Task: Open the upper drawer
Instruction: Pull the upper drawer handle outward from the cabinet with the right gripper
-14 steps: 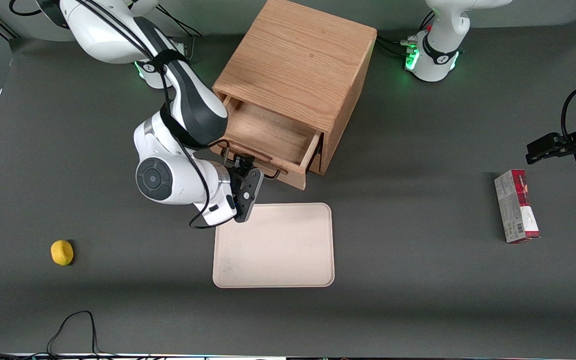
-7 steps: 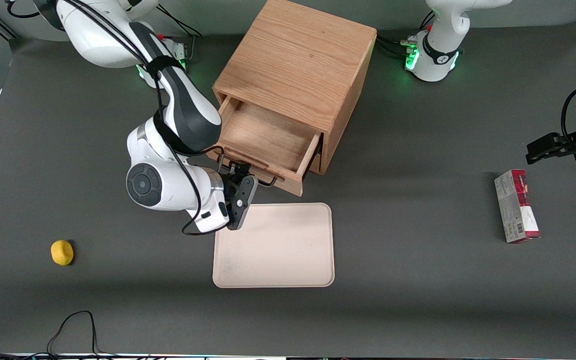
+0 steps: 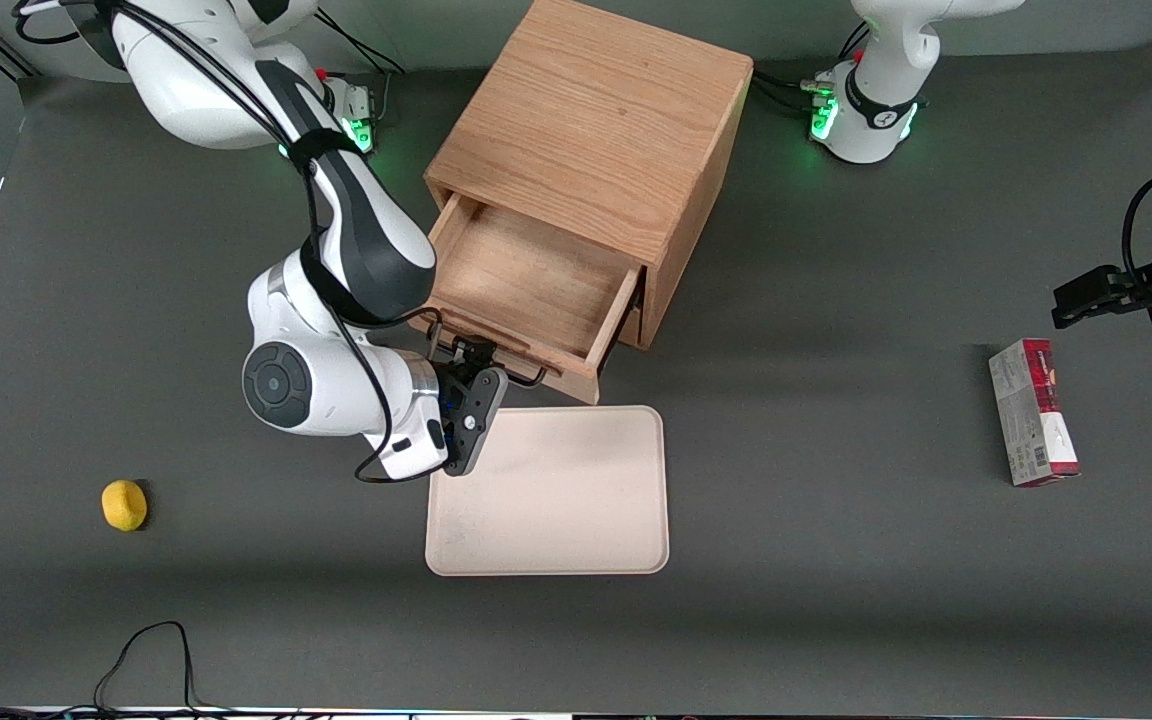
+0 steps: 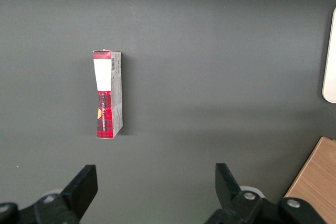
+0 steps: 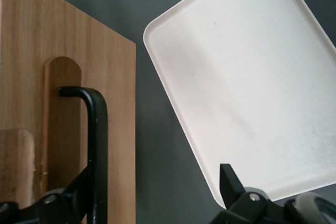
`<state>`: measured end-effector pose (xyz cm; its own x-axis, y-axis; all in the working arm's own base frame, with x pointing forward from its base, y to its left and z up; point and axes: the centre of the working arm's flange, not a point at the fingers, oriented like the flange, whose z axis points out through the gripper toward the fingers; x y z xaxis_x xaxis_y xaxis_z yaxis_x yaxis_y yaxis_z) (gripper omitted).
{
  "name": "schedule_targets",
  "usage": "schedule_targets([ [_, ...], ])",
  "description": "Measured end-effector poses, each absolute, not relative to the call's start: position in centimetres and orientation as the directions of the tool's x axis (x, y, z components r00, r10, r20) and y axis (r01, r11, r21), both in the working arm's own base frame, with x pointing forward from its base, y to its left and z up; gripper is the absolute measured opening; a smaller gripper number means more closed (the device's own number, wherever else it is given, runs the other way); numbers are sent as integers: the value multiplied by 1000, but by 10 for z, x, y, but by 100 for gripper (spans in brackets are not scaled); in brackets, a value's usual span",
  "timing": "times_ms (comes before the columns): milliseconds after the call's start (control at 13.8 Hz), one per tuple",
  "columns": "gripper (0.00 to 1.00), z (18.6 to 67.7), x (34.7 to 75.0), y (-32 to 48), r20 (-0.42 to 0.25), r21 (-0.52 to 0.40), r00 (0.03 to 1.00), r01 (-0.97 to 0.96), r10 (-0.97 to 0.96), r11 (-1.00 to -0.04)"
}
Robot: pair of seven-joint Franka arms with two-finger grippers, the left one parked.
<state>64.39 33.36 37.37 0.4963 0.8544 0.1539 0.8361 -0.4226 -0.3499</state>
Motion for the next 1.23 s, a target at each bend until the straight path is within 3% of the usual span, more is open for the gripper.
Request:
schedule_targets([
  [1233, 100, 373, 667, 315, 190, -325, 501, 844, 844, -428],
])
